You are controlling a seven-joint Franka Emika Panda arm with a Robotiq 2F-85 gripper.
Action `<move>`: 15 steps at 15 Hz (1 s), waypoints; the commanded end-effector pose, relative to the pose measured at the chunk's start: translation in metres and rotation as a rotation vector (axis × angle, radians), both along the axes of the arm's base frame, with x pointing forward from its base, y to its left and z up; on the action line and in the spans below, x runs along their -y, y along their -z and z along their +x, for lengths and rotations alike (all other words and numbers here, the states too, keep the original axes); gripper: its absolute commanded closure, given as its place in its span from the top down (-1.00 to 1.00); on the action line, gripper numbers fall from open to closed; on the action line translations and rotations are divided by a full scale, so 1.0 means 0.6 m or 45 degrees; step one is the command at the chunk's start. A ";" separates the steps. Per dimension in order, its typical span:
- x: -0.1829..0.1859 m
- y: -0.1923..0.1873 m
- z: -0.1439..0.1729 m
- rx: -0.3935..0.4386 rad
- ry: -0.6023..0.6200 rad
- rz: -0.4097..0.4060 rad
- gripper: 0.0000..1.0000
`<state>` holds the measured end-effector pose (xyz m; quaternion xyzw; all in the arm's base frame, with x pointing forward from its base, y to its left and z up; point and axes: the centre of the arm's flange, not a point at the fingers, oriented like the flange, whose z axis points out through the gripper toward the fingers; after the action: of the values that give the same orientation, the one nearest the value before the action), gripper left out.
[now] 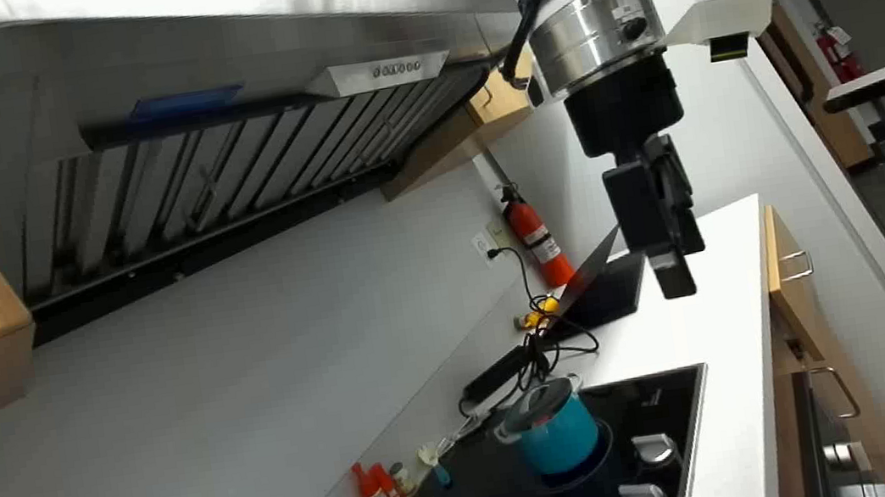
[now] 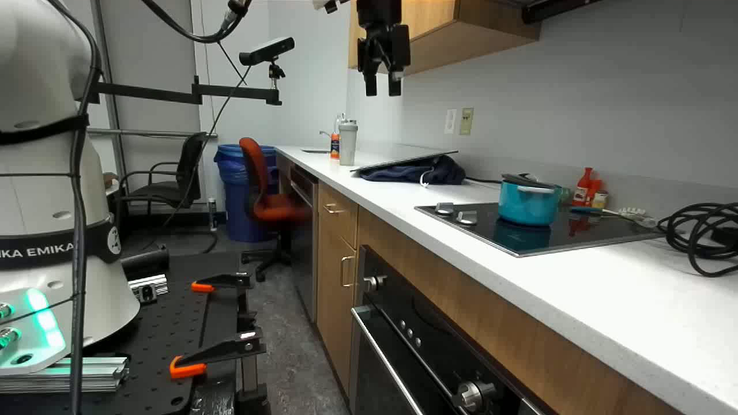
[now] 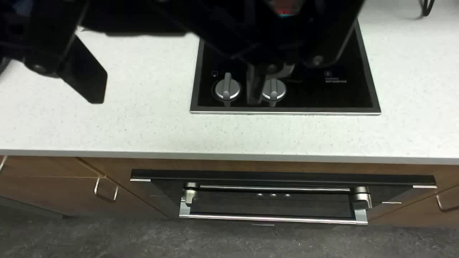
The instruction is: Take the lid from the blue pot and put it on the left of the countertop
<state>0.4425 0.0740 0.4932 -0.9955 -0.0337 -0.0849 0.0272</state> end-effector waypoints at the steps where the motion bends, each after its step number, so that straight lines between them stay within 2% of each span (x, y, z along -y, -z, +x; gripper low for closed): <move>1: 0.000 0.001 0.000 -0.002 0.000 0.000 1.00; 15: 0.000 0.012 0.000 -0.020 0.000 -0.002 1.00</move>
<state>0.4423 0.0737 0.4857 -0.9961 -0.0334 -0.0769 0.0266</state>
